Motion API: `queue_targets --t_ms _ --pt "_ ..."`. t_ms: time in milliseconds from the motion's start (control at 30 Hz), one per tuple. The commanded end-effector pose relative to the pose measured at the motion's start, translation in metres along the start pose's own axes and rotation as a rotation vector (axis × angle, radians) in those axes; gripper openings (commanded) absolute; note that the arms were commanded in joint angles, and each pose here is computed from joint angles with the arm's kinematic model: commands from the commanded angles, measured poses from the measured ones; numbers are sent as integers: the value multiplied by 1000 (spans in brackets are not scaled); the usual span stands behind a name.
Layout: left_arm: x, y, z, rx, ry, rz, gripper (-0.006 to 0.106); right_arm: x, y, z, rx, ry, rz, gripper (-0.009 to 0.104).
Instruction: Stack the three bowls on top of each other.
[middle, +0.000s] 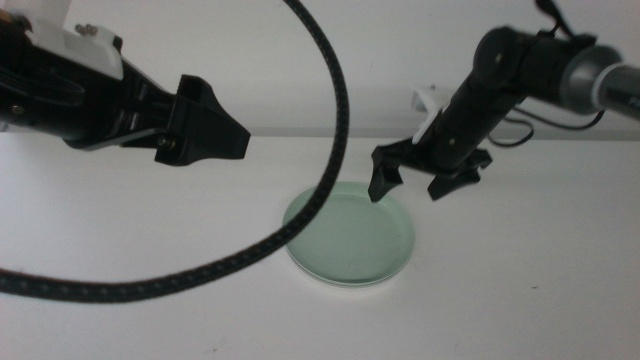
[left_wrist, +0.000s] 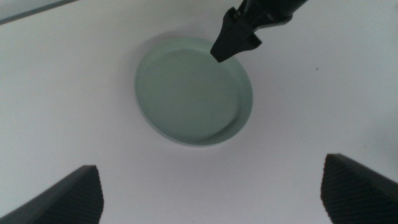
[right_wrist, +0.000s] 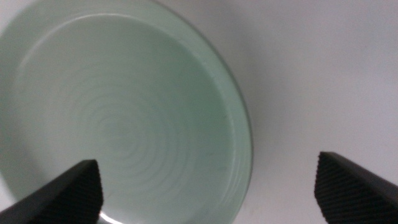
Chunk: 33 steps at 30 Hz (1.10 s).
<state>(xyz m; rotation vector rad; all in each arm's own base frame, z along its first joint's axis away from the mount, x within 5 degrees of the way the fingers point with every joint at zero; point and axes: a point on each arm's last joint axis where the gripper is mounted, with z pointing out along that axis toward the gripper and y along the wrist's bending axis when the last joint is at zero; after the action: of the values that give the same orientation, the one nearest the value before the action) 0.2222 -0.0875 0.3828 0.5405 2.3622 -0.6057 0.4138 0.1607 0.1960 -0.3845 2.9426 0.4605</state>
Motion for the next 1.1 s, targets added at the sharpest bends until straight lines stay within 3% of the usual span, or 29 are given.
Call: queue_targets --t_ms 0,233,400,467,600,833,933,1067 --pt "1 0 0 4 4 -8 94 -2 1 -36 -7 -43 -32 93" --pt "0 0 0 0 -5 3 94 31 -35 -157 23 -213 38 93" --pt "0 0 0 0 -7 3 94 103 -66 -226 96 -384 177 93" --pt "0 0 0 0 -7 3 94 139 -68 -240 129 -437 206 93" --pt "0 0 0 -1 -9 3 94 215 -43 -265 211 -684 206 93" --pt "0 1 0 -13 -6 10 94 293 -12 -261 327 -1016 93 93" --pt "1 6 -4 -91 -21 59 94 296 -14 -252 345 -1036 75 93" --pt "6 17 -20 -310 -181 190 94 291 -20 -245 375 -1002 61 93"
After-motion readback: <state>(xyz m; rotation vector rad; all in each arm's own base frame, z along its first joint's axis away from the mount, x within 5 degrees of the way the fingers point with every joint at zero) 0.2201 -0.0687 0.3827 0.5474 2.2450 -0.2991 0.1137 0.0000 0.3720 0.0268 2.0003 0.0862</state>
